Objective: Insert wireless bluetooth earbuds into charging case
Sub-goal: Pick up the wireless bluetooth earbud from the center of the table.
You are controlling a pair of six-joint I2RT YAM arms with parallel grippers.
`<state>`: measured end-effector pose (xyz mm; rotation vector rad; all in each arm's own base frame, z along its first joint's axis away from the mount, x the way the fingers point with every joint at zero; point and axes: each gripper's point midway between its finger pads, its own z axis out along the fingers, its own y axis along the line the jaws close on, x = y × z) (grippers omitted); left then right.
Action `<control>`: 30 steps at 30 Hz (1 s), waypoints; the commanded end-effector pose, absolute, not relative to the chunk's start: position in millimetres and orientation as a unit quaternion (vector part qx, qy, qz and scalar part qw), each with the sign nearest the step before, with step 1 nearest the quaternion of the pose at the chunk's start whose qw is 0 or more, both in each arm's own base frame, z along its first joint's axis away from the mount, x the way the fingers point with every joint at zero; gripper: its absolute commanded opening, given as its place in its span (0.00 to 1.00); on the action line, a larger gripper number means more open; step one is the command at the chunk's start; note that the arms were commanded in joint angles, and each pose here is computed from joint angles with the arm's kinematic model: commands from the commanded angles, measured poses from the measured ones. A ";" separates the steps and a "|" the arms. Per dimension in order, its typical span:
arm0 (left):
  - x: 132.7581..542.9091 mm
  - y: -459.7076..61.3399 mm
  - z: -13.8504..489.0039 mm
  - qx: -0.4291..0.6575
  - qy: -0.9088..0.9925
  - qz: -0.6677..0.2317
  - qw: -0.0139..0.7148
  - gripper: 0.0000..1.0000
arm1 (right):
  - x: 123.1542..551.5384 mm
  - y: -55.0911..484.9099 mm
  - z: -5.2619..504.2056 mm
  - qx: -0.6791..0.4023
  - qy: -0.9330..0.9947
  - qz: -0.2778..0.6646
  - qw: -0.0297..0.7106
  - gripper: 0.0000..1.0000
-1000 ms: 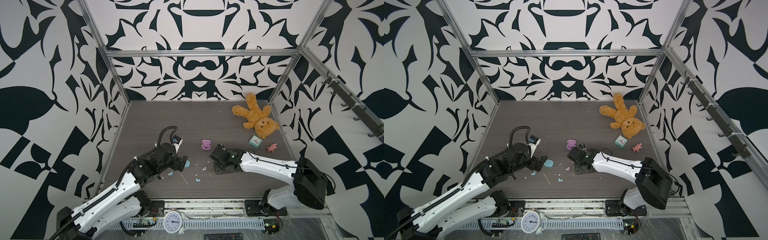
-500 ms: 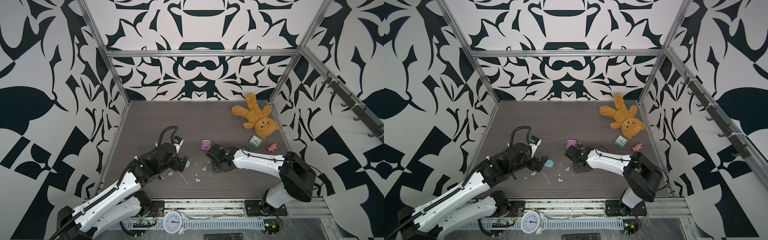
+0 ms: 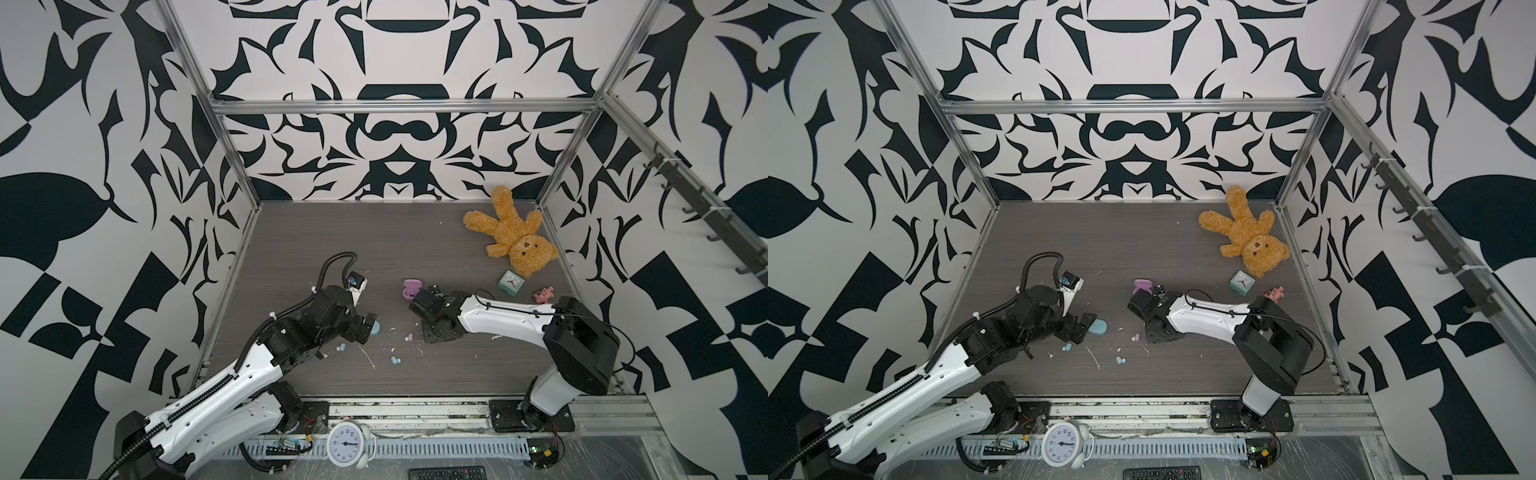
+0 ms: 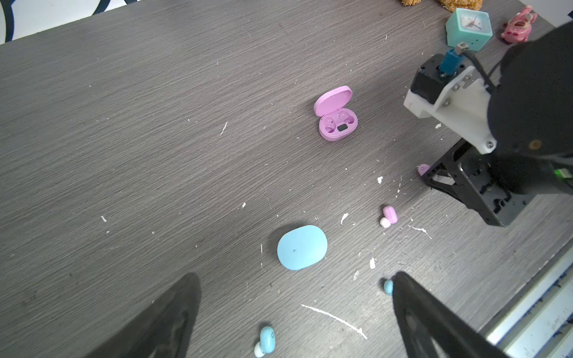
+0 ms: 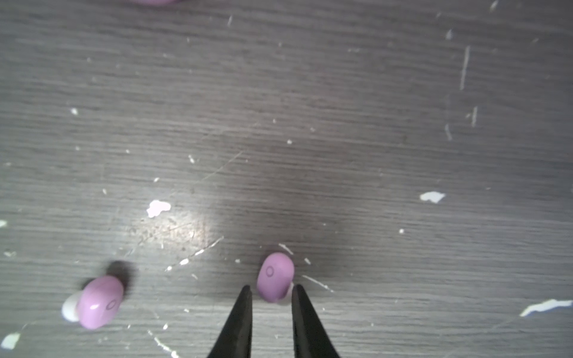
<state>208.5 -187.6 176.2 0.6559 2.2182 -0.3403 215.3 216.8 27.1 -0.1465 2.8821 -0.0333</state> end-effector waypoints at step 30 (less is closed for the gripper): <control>209.1 -190.3 176.7 0.262 0.874 -0.136 0.386 0.99 | 215.9 203.2 23.8 -0.056 0.989 -0.046 0.128 0.22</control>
